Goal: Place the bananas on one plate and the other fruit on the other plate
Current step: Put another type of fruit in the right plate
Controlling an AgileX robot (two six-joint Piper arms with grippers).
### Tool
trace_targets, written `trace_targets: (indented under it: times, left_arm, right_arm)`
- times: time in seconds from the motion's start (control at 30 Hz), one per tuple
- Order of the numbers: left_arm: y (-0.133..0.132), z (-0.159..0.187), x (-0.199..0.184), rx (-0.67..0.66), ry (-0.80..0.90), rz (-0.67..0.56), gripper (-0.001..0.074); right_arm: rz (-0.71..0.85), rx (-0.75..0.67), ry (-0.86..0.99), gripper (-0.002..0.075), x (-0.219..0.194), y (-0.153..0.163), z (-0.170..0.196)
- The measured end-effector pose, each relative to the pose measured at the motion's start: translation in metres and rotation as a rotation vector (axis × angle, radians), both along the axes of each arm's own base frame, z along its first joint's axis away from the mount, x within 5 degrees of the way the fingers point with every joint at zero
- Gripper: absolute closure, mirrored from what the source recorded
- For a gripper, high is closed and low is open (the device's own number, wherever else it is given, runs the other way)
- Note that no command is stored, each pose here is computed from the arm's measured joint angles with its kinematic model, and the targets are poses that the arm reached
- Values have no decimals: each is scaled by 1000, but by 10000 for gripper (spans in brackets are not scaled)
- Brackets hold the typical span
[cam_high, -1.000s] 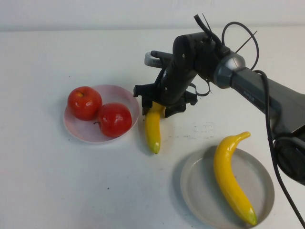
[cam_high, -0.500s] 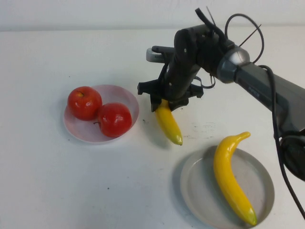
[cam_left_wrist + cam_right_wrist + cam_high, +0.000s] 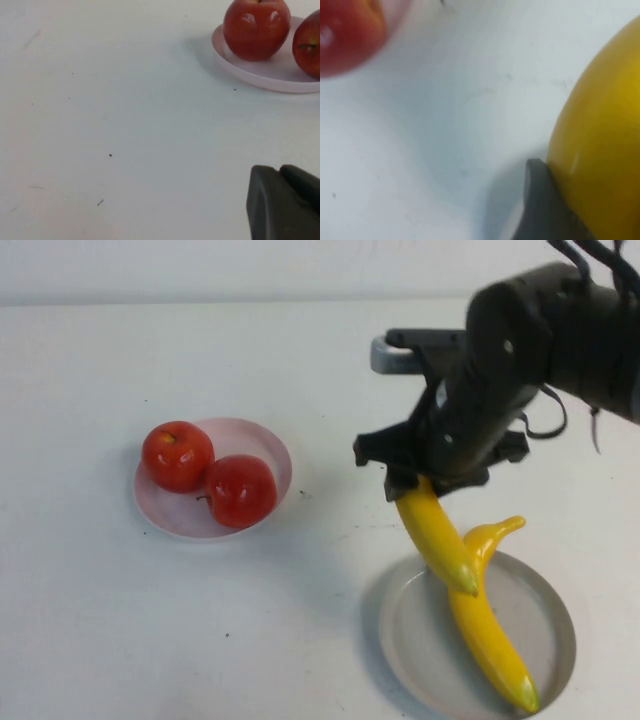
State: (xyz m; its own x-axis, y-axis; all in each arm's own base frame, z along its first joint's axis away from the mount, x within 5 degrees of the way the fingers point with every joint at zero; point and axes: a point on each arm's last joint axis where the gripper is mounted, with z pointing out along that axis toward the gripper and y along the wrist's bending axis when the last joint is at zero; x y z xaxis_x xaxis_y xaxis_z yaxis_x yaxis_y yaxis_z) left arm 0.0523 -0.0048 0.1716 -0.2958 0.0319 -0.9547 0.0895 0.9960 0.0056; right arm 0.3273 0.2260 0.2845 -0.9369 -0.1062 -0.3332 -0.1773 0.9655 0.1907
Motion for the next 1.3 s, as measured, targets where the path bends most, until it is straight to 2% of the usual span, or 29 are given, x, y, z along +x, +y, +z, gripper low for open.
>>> trace_targets:
  times: [0.13, 0.27, 0.6, 0.73, 0.9, 1.0, 1.13, 1.2, 1.3]
  left_arm:
    - [0, 0, 0, 0, 0, 0, 734]
    - [0, 0, 0, 0, 0, 0, 734]
    - [0, 0, 0, 0, 0, 0, 734]
    - [0, 0, 0, 0, 0, 0, 734]
    - [0, 0, 0, 0, 0, 0, 734]
    - [0, 0, 0, 0, 0, 0, 734]
    - [0, 0, 0, 0, 0, 0, 734]
    - [0, 0, 0, 0, 0, 0, 734]
    - [0, 0, 0, 0, 0, 0, 734]
  right_arm:
    - [-41, 39, 44, 408, -34, -19, -22]
    - [-72, 66, 129, 408, -50, -23, -45]
    - [-91, 63, 176, 401, -51, -22, -65]
    - [-91, 55, 190, 331, -51, -22, -68]
    - [-90, 45, 206, 305, -52, -22, -69]
    - [-75, 49, 194, 302, -56, -22, -64]
    - [-2, 83, 112, 306, -69, -22, -34]
    - [31, 104, 53, 333, -79, -27, -15]
    - [108, 126, -33, 438, -99, -39, 15]
